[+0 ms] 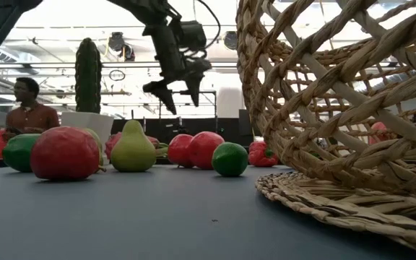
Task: Build produce basket
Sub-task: Put the red apple into the brown basket
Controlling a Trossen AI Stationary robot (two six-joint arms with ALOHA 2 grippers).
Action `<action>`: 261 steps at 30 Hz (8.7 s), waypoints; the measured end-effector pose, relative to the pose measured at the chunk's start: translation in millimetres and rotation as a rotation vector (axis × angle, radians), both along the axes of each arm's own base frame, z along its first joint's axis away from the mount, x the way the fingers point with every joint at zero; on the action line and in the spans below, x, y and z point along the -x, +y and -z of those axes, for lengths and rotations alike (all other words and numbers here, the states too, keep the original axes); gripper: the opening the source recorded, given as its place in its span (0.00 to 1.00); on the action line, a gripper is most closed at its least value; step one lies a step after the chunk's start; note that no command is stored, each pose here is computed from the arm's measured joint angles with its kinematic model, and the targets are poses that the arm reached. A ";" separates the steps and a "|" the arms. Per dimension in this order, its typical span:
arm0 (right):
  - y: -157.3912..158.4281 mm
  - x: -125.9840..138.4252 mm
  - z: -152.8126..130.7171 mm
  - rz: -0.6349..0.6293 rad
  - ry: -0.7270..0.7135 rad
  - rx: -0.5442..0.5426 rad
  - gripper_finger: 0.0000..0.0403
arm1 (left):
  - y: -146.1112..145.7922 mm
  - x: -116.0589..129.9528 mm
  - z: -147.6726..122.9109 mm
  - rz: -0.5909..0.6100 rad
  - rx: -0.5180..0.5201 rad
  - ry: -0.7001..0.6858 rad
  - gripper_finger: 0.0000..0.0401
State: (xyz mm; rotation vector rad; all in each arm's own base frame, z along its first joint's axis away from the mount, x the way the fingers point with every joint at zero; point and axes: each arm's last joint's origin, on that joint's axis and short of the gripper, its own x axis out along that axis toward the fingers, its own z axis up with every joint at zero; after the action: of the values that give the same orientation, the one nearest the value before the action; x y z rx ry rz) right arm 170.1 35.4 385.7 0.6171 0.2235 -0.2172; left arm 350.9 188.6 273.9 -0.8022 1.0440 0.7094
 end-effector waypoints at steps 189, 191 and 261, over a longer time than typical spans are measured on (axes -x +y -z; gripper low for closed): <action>-19.0 -8.2 -31.8 0.045 -0.256 0.348 0.80 | -137.9 13.7 -197.8 0.110 0.095 -1.239 0.87; -18.9 -8.6 -32.9 0.045 -0.265 0.364 0.80 | -139.9 13.4 -201.3 0.118 0.085 -1.275 0.87; -18.4 -11.7 -34.9 0.050 -0.293 0.358 0.80 | -143.0 14.7 -213.4 0.722 -1.002 -1.164 0.90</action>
State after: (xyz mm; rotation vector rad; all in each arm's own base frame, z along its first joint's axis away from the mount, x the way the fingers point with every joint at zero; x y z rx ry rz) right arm 181.8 17.0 420.6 0.2933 -0.1136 -0.2059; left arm 336.1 45.6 487.3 0.1387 -0.1799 0.0033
